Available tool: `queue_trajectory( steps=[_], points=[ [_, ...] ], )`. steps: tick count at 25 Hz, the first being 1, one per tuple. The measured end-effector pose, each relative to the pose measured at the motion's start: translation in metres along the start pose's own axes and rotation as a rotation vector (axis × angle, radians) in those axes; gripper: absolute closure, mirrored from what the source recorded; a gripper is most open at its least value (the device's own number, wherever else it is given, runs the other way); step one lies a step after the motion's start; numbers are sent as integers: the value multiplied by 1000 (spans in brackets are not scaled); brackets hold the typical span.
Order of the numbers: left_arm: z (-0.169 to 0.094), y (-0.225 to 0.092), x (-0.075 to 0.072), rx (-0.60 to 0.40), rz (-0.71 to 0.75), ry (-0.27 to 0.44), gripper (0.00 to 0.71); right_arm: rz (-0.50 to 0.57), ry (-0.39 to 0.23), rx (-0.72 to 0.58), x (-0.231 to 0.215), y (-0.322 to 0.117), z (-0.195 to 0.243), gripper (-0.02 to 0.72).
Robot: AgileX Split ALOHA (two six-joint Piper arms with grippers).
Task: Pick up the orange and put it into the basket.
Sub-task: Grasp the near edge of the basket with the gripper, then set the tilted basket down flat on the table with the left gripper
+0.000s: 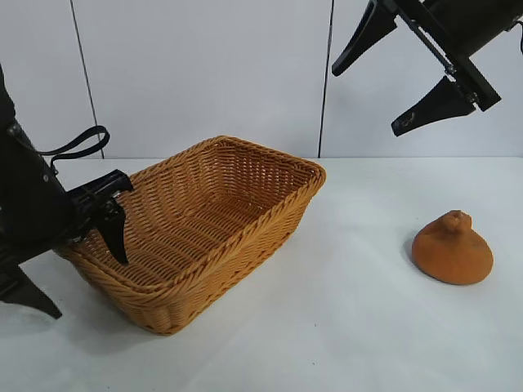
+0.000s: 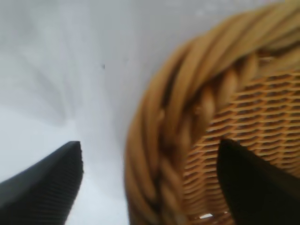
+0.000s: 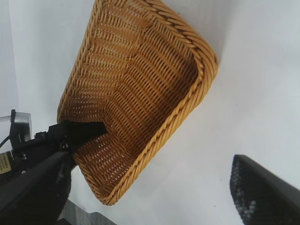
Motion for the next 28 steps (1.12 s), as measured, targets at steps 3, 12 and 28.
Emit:
queue_trajectory(
  steps=[3,12,28],
  points=[
    [0,0,0,-1,-1,-1,538,0,0,0,0,0,0,72],
    [-22,27,-21,35,73,-29,618,3,0,0,0,0,0,72],
    [-23,51,-80,254,655,-12,619,4,0,1,0,0,0,72]
  ],
)
Point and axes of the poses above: a point on each arm's last joint axis where the gripper is mounted, z pointing out along that axis toward the gripper, x along the wrist's bending axis when the last joint is at zero, y = z × x, the point moved 2 cm from there along z, pointing out along that axis toward the gripper, and after that the axes turned 9 degrees about z, right-handed, at the moved point
